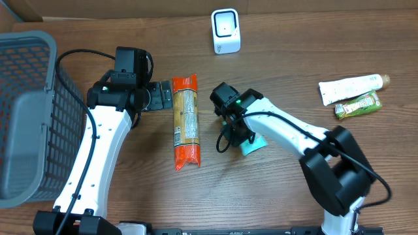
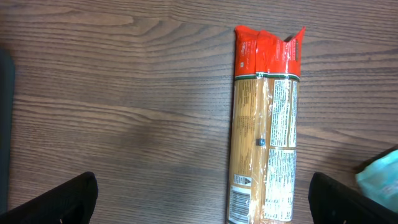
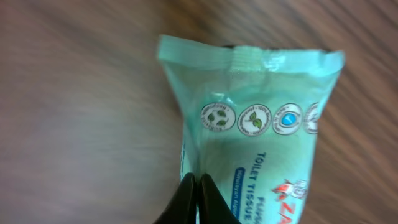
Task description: Scan the item barcode
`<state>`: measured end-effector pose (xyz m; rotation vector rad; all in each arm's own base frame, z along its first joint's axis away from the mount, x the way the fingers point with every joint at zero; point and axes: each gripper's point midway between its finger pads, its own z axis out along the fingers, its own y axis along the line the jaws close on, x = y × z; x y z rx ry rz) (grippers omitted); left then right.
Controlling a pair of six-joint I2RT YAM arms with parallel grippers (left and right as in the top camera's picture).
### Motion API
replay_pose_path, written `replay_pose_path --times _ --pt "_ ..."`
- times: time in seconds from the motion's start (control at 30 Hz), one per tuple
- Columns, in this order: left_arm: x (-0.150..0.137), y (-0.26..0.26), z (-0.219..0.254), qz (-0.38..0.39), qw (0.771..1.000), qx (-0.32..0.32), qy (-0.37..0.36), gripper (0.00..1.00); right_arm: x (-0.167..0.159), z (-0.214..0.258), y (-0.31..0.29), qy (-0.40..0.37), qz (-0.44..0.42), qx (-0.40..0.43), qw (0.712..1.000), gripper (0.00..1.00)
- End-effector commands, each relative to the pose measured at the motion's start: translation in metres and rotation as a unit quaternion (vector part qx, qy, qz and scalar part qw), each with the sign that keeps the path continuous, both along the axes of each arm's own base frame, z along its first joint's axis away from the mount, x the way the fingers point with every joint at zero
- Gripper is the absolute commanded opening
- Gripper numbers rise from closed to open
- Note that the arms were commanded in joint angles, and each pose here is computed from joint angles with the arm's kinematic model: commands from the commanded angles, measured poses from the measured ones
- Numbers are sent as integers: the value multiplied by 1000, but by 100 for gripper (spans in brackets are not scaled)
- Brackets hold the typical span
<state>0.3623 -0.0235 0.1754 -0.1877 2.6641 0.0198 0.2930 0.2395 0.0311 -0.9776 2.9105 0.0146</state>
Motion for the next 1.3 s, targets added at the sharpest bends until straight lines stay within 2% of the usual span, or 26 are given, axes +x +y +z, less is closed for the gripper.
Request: replay_pose_path --times 0.0,0.07,0.2,0.27,0.3,0.37,0.5,0.7,0.83,1.13,1.27 --pt "1 0 1 -9 1000 9 -2 99 -17 68 53 36 39 189 981 4" --pt "1 1 1 -9 1000 9 -2 100 -27 74 60 84 54 251 963 4" --pt "1 1 1 -9 1000 9 -2 100 -30 65 44 139 29 318 937 4" --pt "1 1 1 -9 1000 9 -2 100 -23 54 22 146 -7 308 940 4" --pt "1 1 1 -9 1000 9 -2 100 -20 46 9 141 -22 283 948 8" --pt "2 1 2 -9 1000 9 -3 100 -17 39 -2 131 -30 251 959 25" --pt "1 1 1 -9 1000 9 -2 100 -29 30 8 107 13 185 977 52" --pt "1 1 1 -9 1000 9 -2 100 -52 18 30 35 91 71 993 55" --pt "1 1 1 -9 1000 9 -2 100 -56 15 35 -13 106 17 994 66" --pt "1 1 1 -9 1000 9 -2 100 -71 -14 37 -26 158 -60 985 66" --pt "1 1 1 -9 1000 9 -2 100 -63 -16 33 -42 158 -78 983 63"
